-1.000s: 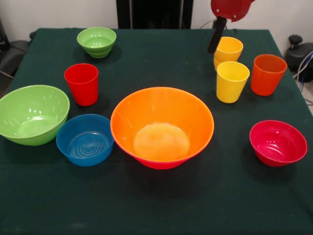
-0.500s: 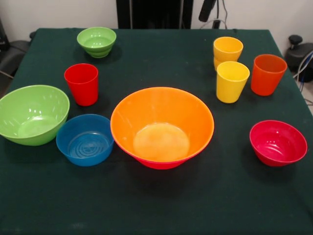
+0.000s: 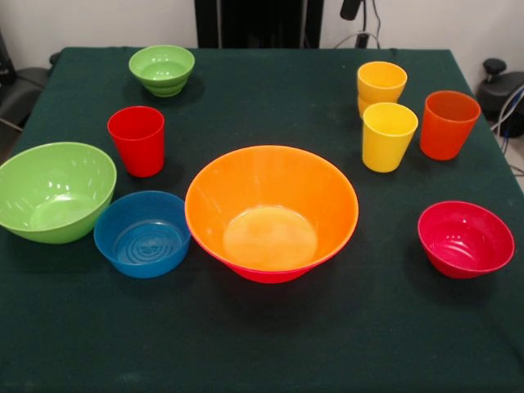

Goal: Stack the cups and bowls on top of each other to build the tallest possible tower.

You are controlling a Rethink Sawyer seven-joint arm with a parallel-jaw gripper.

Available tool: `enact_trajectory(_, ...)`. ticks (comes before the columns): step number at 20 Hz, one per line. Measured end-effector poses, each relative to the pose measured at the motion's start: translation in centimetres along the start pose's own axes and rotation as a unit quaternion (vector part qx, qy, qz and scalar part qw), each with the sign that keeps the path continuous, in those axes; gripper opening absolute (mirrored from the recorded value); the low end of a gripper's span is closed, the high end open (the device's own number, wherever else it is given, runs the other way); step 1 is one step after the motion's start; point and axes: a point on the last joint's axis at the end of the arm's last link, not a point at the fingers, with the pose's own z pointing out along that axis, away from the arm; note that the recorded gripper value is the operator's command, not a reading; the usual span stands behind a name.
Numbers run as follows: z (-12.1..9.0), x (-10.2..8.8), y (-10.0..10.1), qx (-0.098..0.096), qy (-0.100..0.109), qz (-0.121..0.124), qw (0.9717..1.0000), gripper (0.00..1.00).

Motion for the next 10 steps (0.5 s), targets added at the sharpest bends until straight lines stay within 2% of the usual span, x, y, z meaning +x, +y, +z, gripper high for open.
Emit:
enact_trajectory(6,1.2,0.4,-0.5,0.007,-0.008,-0.014,0.9998,1.00)
enact_trajectory(10,1.6,1.1,-0.6,0.000,-0.004,-0.020,0.9998,1.00)
